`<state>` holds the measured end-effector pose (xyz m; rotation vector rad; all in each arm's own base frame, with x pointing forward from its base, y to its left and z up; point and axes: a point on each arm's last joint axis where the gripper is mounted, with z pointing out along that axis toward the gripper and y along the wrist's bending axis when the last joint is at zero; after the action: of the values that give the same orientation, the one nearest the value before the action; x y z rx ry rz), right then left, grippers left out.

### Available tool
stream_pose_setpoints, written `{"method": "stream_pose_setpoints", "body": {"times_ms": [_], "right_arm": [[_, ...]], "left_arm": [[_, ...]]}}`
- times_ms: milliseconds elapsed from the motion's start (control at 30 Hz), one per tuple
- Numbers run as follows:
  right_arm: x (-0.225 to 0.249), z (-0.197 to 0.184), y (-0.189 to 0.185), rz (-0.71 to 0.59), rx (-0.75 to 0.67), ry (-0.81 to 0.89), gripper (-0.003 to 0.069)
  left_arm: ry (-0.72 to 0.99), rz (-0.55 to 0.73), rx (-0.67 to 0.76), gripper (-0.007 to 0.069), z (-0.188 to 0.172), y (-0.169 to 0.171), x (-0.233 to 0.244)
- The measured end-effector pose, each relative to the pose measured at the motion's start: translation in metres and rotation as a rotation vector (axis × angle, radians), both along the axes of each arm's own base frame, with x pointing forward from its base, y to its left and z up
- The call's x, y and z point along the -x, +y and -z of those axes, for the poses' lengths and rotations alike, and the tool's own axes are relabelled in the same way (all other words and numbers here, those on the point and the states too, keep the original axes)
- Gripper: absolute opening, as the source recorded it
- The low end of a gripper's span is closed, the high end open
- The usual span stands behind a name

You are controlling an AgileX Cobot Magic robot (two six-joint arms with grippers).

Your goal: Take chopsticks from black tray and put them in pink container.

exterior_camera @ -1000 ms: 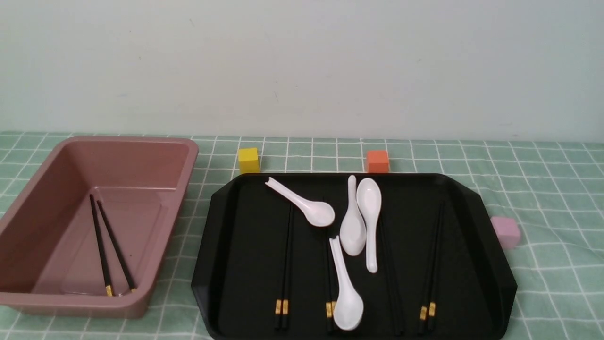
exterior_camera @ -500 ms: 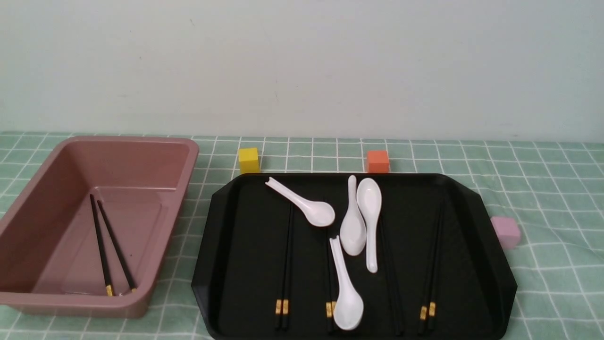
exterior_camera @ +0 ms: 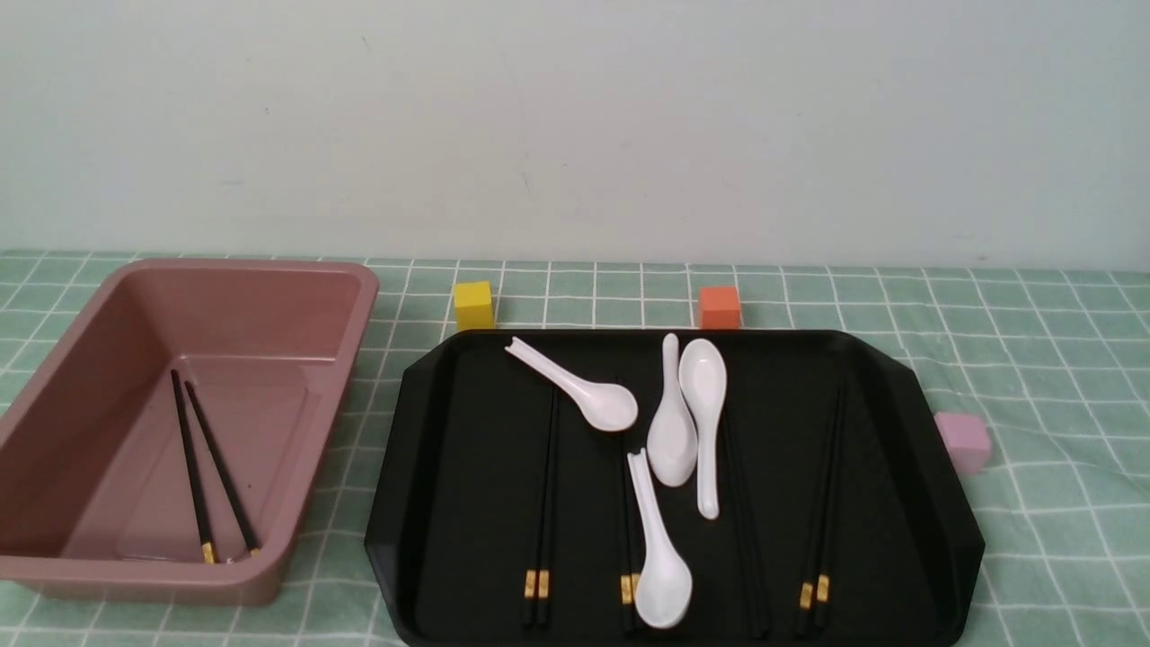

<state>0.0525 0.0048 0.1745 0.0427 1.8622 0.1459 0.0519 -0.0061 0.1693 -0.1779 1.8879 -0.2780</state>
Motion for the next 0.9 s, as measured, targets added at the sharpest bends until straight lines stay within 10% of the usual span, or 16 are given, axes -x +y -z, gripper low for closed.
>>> {"method": "stream_pose_setpoints", "body": {"times_ms": [900], "right_arm": [[0.0000,0.0000,0.0000,0.000,0.000,0.000,0.0240]], "left_arm": [[0.000,0.000,0.000,0.0036,0.0000,0.0000,0.0000]]}}
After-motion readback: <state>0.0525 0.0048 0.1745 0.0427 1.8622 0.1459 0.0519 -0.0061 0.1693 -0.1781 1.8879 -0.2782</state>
